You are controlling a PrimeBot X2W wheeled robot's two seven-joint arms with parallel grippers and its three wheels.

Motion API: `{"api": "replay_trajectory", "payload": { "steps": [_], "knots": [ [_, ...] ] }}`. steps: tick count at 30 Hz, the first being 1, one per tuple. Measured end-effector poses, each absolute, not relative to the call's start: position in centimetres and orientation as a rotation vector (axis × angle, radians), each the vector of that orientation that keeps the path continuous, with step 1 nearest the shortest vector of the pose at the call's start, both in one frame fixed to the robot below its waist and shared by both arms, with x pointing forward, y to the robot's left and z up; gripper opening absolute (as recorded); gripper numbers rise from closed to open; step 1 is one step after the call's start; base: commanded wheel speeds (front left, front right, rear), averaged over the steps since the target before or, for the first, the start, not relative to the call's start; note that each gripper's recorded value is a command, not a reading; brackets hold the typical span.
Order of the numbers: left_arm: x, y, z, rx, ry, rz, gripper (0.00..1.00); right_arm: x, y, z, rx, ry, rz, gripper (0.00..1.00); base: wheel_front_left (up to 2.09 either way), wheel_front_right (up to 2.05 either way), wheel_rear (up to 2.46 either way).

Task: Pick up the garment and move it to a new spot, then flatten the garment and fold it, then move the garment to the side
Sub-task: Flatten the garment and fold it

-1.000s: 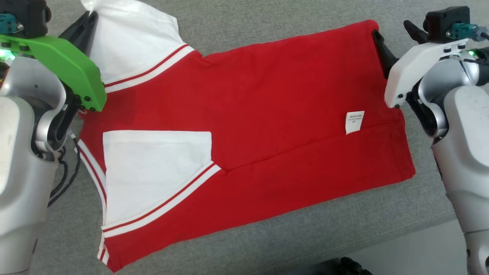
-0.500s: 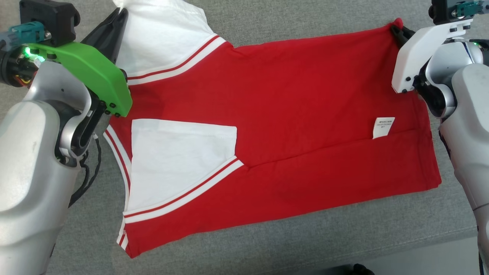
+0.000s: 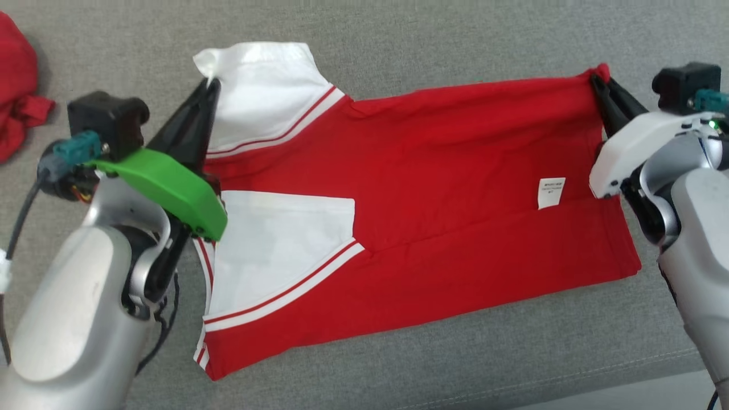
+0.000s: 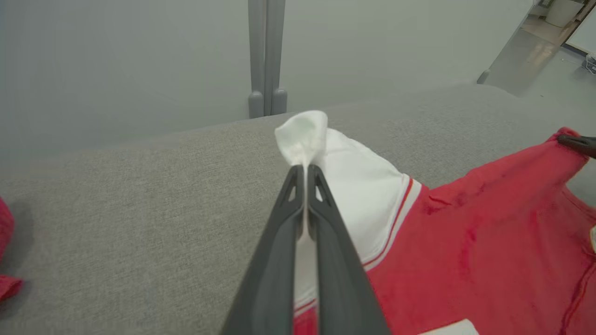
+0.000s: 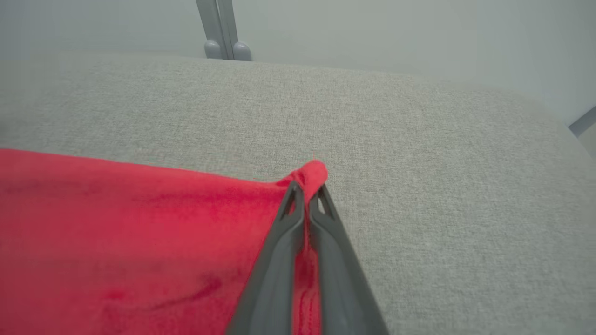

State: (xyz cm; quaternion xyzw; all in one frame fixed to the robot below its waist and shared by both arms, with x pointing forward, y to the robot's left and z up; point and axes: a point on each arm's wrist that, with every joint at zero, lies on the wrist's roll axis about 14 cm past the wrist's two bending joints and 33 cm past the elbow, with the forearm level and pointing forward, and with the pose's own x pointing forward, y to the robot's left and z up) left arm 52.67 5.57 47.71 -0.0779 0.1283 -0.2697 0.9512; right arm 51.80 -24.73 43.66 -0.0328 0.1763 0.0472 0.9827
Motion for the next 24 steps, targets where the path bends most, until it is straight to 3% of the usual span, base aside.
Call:
{"api": "replay_trajectory", "payload": {
  "steps": [13, 21, 22, 23, 24],
  "knots": [
    [42.2, 7.0, 46.7, -0.327, 0.325, -0.436, 0.00, 44.2, -24.1, 45.5, -0.002, 0.275, 0.063, 0.00, 0.00, 0.00, 0.00],
    [38.4, 7.3, 45.0, -0.394, 0.378, -0.378, 0.00, 41.2, -23.7, 44.7, 0.034, 0.291, 0.028, 0.00, 0.00, 0.00, 0.00],
    [38.3, 7.3, 44.8, -0.399, 0.379, -0.373, 0.00, 41.0, -23.7, 44.7, 0.034, 0.290, 0.025, 0.16, 0.00, 0.00, 0.00],
    [38.0, 7.2, 44.5, -0.398, 0.389, -0.372, 0.00, 40.7, -23.6, 44.5, 0.033, 0.293, 0.023, 0.40, 0.00, 0.00, 0.00],
    [37.7, 7.1, 44.2, -0.395, 0.399, -0.375, 0.07, 40.3, -23.5, 44.2, 0.037, 0.302, 0.021, 0.67, 0.00, 0.00, 0.00]
  ]
}}
